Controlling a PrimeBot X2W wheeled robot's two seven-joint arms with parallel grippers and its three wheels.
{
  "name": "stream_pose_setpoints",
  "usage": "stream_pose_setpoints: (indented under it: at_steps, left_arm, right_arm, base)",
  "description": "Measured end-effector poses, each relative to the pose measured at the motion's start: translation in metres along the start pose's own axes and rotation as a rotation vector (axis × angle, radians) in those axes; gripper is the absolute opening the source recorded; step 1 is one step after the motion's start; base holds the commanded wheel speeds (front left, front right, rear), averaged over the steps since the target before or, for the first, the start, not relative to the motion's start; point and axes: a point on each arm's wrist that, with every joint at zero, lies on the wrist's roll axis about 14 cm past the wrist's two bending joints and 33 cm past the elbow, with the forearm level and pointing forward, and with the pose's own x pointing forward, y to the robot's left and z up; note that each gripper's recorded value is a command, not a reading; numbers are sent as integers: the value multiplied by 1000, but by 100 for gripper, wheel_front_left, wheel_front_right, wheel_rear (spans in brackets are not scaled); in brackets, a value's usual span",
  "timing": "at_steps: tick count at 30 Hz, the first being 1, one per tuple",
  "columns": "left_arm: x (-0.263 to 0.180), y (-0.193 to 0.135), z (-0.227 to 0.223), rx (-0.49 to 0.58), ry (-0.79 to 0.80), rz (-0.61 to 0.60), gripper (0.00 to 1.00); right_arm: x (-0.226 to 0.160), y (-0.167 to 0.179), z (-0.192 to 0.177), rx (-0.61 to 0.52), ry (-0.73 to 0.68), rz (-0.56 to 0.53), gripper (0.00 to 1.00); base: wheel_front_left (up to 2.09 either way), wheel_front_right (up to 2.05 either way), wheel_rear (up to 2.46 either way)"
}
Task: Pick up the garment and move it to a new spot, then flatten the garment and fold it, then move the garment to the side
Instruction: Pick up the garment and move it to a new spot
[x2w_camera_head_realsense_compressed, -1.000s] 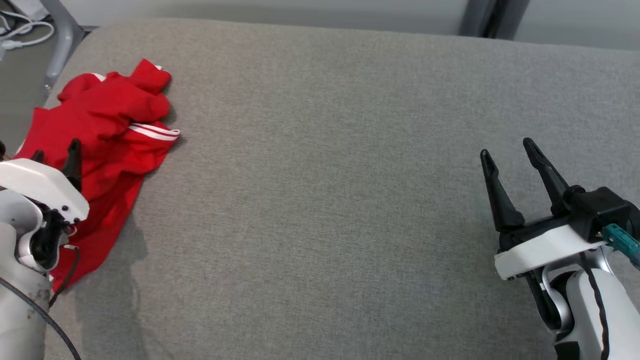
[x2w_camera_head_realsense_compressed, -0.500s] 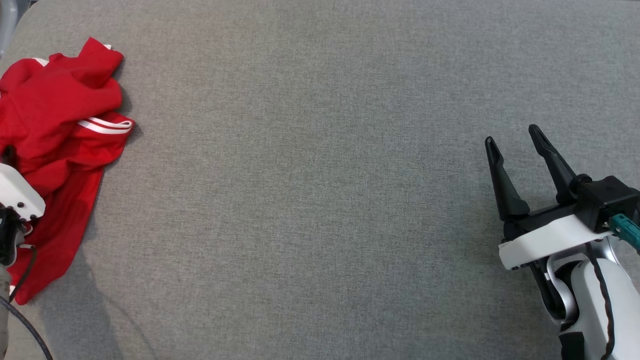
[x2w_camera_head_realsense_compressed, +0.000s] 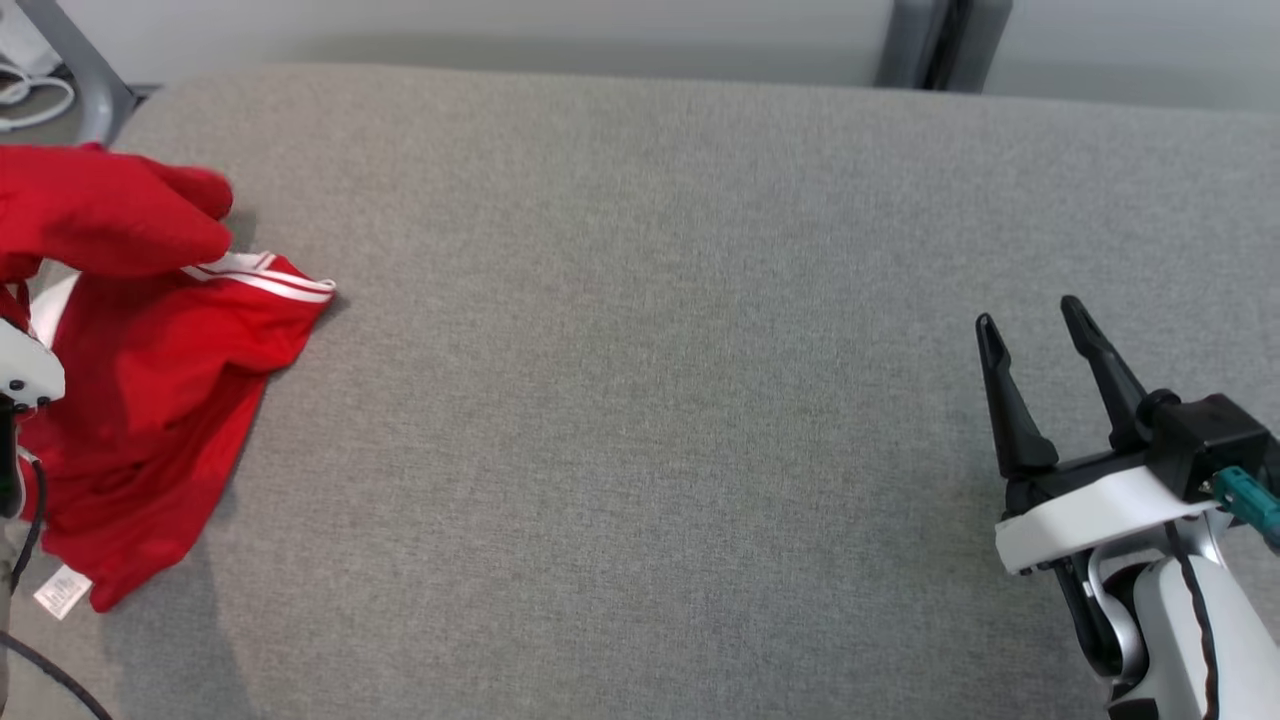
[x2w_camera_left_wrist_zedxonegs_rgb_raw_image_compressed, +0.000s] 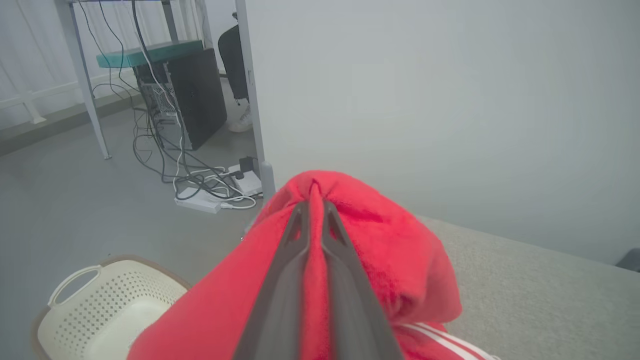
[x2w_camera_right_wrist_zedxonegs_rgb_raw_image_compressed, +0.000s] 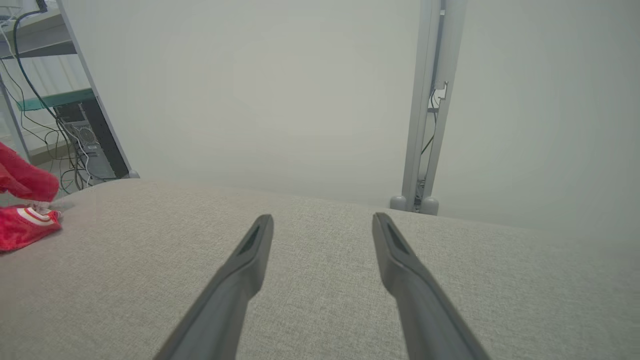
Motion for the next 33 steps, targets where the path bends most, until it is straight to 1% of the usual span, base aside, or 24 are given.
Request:
stream_pose_setpoints:
  at_steps: [4,8,13,19,23,27,28,33]
  left_arm:
    - [-16,-3,30,-4,-112,-16,0]
    - [-39,-13,49,-8,-195,-45,0]
    - [-73,-35,55,-12,-237,-98,0]
    - [-112,-64,56,-30,-254,-159,0]
    - [-130,-82,55,-33,-245,-205,0]
    - [-141,-107,53,-34,-234,-270,0]
    - [-145,-124,49,-40,-222,-315,0]
    - [-156,-176,39,-62,-189,-456,0]
  right_arm:
    - [-9,5,14,0,-32,-6,100]
    - [-20,8,26,-1,-58,-16,100]
    - [-33,6,38,-8,-86,-42,100]
    - [-47,-2,51,-14,-117,-80,100]
    - [-54,-7,55,-18,-124,-100,100]
    - [-60,-14,61,-25,-138,-124,100]
    - [-64,-19,63,-30,-142,-140,100]
    - [-75,-33,67,-38,-145,-190,100]
  base:
    - [0,0,0]
    - [0,0,0]
    - [0,0,0]
    - [0,0,0]
    - [0,0,0]
    - [0,0,0]
    - [0,0,0]
    - [0,0,0]
